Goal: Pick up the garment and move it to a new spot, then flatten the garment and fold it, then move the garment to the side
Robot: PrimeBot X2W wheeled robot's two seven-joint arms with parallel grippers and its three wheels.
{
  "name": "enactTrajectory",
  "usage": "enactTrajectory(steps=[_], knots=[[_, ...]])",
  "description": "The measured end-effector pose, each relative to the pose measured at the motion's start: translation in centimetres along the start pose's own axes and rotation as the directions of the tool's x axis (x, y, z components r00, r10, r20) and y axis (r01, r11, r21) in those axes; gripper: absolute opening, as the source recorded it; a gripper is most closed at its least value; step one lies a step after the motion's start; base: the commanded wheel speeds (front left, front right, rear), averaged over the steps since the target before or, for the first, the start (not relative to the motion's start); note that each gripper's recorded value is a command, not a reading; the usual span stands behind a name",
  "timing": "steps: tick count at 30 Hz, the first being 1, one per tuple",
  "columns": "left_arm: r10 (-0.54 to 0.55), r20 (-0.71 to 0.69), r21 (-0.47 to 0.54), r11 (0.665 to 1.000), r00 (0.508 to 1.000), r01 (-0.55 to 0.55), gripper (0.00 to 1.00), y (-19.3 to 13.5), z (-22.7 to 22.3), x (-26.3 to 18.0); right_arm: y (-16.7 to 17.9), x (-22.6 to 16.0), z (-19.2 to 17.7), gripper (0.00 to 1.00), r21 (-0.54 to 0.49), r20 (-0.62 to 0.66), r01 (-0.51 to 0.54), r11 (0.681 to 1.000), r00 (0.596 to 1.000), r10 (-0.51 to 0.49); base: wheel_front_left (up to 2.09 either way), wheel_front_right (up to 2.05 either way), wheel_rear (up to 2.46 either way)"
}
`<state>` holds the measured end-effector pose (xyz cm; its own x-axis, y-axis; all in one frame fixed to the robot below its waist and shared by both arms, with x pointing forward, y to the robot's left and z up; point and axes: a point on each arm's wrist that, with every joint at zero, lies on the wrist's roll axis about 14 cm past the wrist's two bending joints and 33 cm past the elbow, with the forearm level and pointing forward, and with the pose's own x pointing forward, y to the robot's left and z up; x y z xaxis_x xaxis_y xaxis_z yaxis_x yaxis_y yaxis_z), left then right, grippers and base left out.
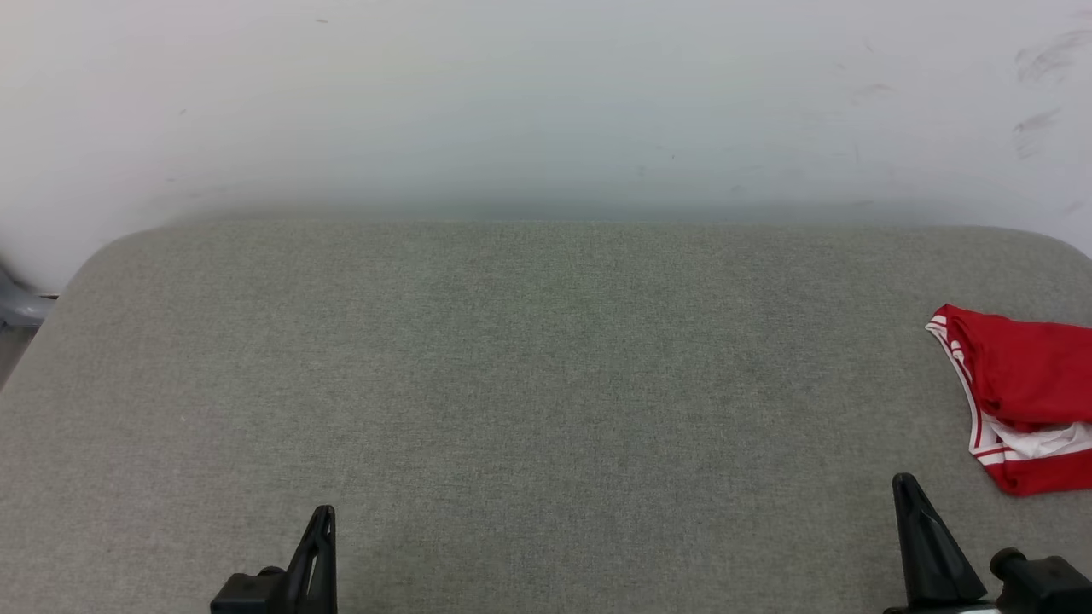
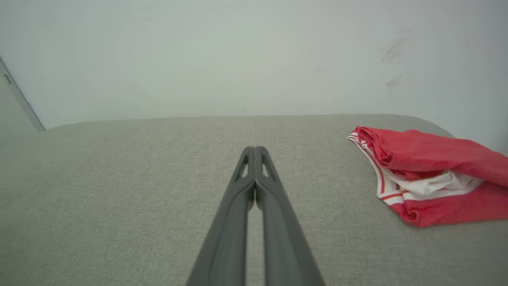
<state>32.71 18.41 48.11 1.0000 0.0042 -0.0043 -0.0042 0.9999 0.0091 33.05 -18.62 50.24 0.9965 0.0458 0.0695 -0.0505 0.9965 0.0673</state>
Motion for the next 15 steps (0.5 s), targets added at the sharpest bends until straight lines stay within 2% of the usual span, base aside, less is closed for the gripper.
enactTrajectory(steps=[7, 15], knots=[[0.03, -0.035, -0.144, 0.989, 0.999, -0.034, 0.0, 0.61, -0.49, 0.28, -0.41, 0.12, -0.49, 0.0, 0.148, -0.02, 0.034, 0.988, 0.999, -0.032, 0.0, 0.0, 0.0], [0.052, -0.061, -0.295, 0.953, 0.997, -0.067, 0.0, 1.09, -0.65, 0.84, -0.8, 0.65, -0.64, 0.0, 0.293, -0.033, 0.064, 0.954, 0.998, -0.056, 0.0, 0.0, 0.0]])
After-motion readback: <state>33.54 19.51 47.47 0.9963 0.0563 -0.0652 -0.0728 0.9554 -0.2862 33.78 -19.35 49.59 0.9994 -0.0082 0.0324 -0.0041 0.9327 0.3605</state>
